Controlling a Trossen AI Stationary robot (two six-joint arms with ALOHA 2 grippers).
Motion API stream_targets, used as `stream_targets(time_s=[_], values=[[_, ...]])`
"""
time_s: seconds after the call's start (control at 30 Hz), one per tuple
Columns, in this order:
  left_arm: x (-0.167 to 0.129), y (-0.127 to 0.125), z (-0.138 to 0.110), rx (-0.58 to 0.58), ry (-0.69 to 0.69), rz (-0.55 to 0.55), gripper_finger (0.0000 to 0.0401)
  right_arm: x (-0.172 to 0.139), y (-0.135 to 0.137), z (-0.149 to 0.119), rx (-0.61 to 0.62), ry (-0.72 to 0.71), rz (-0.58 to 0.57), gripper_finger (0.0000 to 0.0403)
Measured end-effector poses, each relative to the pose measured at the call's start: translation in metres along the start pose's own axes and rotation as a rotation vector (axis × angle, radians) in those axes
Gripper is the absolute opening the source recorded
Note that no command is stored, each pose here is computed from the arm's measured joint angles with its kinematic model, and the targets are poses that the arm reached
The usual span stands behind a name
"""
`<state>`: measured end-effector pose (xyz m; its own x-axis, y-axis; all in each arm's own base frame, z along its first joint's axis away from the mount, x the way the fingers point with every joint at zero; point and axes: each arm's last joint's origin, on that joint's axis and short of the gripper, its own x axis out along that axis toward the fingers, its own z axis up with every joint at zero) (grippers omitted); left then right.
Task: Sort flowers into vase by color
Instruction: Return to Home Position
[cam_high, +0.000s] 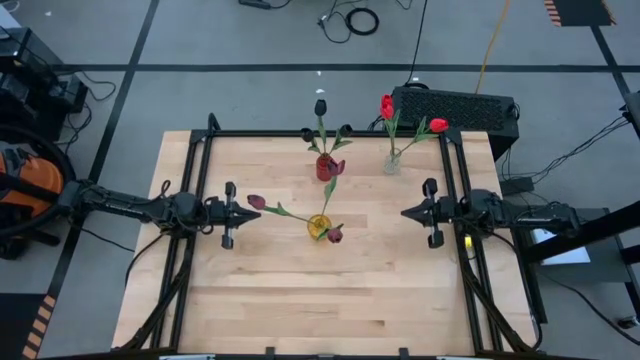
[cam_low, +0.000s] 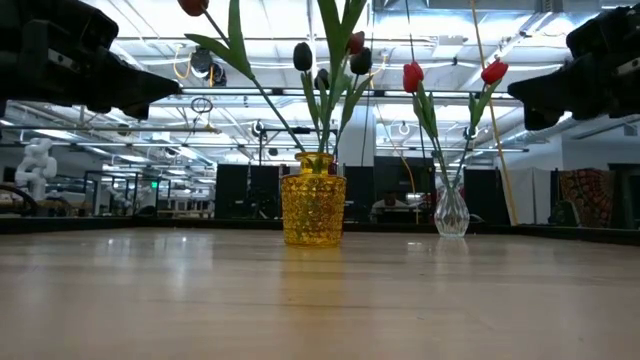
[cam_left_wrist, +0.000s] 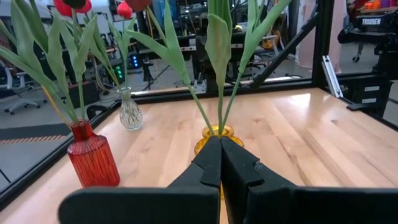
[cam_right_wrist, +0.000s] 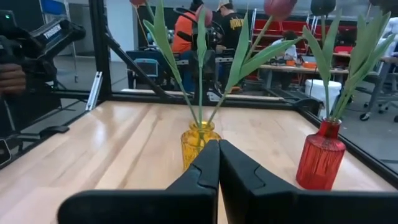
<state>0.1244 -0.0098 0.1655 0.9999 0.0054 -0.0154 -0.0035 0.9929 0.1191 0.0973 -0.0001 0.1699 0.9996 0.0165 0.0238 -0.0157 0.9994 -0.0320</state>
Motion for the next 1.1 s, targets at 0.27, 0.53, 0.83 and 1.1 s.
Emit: stream_targets(time_s=[0.27, 0.53, 0.83, 1.1], values=[[0.000, 0.000, 0.000, -0.001, -0.003, 0.000, 0.0001, 0.000, -0.001, 0.000, -0.003, 0.004, -0.024, 0.0000], [0.000, 0.002, 0.001, 0.003, -0.008, 0.001, 0.0001, 0.000, -0.001, 0.000, -0.034, 0.004, -0.033, 0.0000], [-0.001, 0.015, -0.001, -0.021, -0.003, 0.011, 0.0001, 0.000, -0.001, 0.000, -0.034, 0.004, -0.034, 0.0000], [-0.007, 0.016, -0.007, -0.068, 0.054, 0.021, 0.0001, 0.000, -0.001, 0.000, -0.034, 0.003, -0.034, 0.0000]])
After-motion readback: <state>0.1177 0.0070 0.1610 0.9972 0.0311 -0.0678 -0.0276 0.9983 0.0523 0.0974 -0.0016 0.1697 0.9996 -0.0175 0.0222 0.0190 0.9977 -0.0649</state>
